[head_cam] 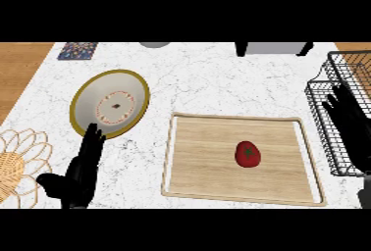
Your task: Pick the tomato from the tray and place it in the tiered basket
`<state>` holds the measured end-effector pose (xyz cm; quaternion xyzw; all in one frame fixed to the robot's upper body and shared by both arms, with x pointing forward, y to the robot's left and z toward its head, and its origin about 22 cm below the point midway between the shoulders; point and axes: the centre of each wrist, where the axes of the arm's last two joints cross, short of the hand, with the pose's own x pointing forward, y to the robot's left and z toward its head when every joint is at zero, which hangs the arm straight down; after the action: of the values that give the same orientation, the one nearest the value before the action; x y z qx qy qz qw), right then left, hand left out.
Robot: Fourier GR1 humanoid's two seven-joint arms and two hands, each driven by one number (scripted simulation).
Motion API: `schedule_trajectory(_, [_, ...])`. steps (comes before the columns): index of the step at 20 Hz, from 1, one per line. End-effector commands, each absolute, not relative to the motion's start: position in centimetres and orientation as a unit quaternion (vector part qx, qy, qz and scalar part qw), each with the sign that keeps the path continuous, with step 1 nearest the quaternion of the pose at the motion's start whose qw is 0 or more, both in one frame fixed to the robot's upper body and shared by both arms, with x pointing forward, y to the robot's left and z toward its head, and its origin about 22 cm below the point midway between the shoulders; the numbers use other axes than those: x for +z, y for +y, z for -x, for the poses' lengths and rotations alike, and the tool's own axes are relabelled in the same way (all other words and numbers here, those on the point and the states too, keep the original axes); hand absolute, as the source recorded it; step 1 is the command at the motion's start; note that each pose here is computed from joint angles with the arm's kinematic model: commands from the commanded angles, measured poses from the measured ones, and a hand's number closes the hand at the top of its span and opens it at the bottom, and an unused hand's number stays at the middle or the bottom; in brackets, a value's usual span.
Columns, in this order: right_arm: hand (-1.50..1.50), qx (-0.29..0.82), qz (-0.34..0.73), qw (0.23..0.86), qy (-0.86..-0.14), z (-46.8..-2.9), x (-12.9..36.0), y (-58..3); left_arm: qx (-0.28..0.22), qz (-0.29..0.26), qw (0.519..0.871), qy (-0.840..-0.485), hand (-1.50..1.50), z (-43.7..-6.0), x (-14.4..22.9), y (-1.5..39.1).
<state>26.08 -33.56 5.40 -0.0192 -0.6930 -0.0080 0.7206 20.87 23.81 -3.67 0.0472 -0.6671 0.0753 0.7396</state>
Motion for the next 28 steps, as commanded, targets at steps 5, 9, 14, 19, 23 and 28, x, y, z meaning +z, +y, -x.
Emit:
schedule_trajectory(5, [1.5, -0.215, -0.188, 0.69, -0.666, -23.6, -0.4, -27.1, 0.009, -0.143, 0.784, -0.604, 0.0, -19.4, -4.3, 31.1])
schedule_trajectory(9, [-1.5, -0.301, -0.183, 0.564, -0.747, -22.5, -1.2, -24.8, -0.008, -0.145, 0.81, -0.569, 0.0, -19.3, -4.0, 33.3])
schedule_trajectory(14, [-1.5, -0.09, 0.1, 0.698, -0.704, -18.6, -5.2, -27.0, -0.025, -0.147, 0.811, -0.566, 0.0, -20.7, -2.8, 34.5])
schedule_trajectory(19, [-1.5, 0.069, 0.22, 0.745, -0.627, -18.5, -4.0, -29.1, -0.032, -0.132, 0.812, -0.568, 0.0, -20.8, -2.1, 34.7])
schedule_trajectory(23, [-1.5, 0.154, 0.151, 0.793, -0.57, -19.8, -0.2, -28.1, -0.024, -0.138, 0.816, -0.561, 0.0, -22.0, -1.6, 36.4])
schedule_trajectory(28, [-1.5, 0.215, 0.122, 0.792, -0.559, -23.6, 6.5, -27.6, -0.029, -0.135, 0.815, -0.563, 0.0, -22.4, -1.3, 37.4])
